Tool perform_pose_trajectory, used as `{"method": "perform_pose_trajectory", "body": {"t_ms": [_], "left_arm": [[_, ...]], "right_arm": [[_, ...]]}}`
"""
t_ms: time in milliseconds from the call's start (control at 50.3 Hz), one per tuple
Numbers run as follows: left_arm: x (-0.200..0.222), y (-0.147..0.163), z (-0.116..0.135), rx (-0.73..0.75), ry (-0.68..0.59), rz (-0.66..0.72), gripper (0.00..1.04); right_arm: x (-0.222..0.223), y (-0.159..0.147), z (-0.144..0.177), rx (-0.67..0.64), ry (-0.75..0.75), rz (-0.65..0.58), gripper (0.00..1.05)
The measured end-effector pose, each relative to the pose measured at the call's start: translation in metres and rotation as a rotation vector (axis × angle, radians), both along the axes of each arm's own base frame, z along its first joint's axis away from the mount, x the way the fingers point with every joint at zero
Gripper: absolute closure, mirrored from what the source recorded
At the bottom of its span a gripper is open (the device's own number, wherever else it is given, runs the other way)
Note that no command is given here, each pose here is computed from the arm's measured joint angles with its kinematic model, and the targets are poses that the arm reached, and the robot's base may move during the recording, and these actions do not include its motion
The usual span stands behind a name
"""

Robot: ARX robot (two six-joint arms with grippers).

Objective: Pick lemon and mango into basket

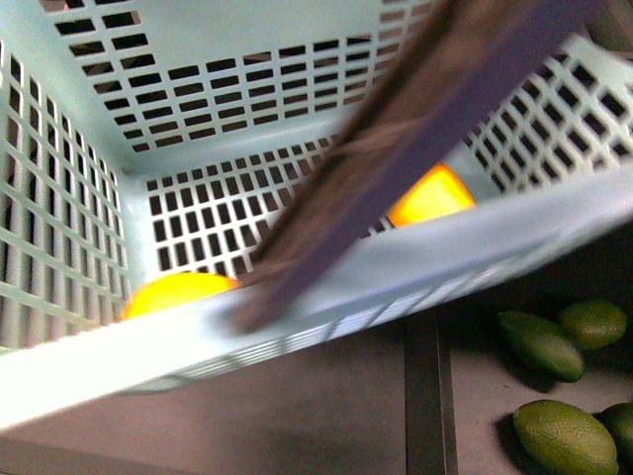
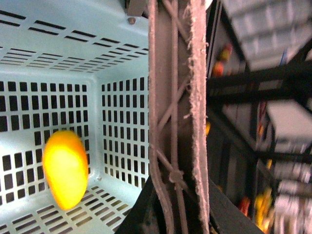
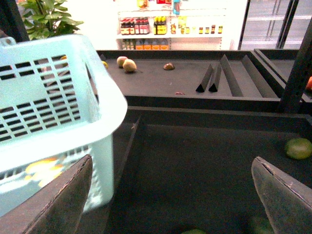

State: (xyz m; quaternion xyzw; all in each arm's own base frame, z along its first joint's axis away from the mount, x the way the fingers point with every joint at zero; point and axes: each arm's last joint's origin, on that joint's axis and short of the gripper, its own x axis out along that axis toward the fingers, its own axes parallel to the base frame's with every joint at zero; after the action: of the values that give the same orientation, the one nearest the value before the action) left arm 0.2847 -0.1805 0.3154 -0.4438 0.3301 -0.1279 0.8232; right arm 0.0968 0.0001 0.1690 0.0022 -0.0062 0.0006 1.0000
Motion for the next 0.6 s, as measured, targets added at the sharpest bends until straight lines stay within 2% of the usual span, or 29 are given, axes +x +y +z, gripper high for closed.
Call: {"method": "perform_pose_trajectory", "body": {"t_ms": [79, 179, 278, 437, 596], "left_arm": [[0.013, 0.006, -0.006, -0.115, -0.015, 0.26, 0.99], [0.042, 0.029, -0.022, -0.159, 0.003, 0.411, 0.99], [0.072, 0.042, -0.055, -0.145, 0.08, 0.479, 0.99], [0.123, 0.045, -0.108, -0.151, 0.188, 0.551, 0.99], [0.146, 0.05, -0.123, -0.233, 0.19, 0.64, 0.99]], "right_arm": [[0.0, 0.0, 0.0, 0.0, 0.0, -0.001, 0.09], [0.0, 0.0, 0.0, 0.0, 0.0, -0.003, 0.09], [0.0, 0.0, 0.0, 0.0, 0.0, -0.001, 0.09], [0.0, 0.0, 0.0, 0.0, 0.0, -0.002, 0.09], [0.0, 0.0, 0.0, 0.0, 0.0, -0.001, 0.09]]}}
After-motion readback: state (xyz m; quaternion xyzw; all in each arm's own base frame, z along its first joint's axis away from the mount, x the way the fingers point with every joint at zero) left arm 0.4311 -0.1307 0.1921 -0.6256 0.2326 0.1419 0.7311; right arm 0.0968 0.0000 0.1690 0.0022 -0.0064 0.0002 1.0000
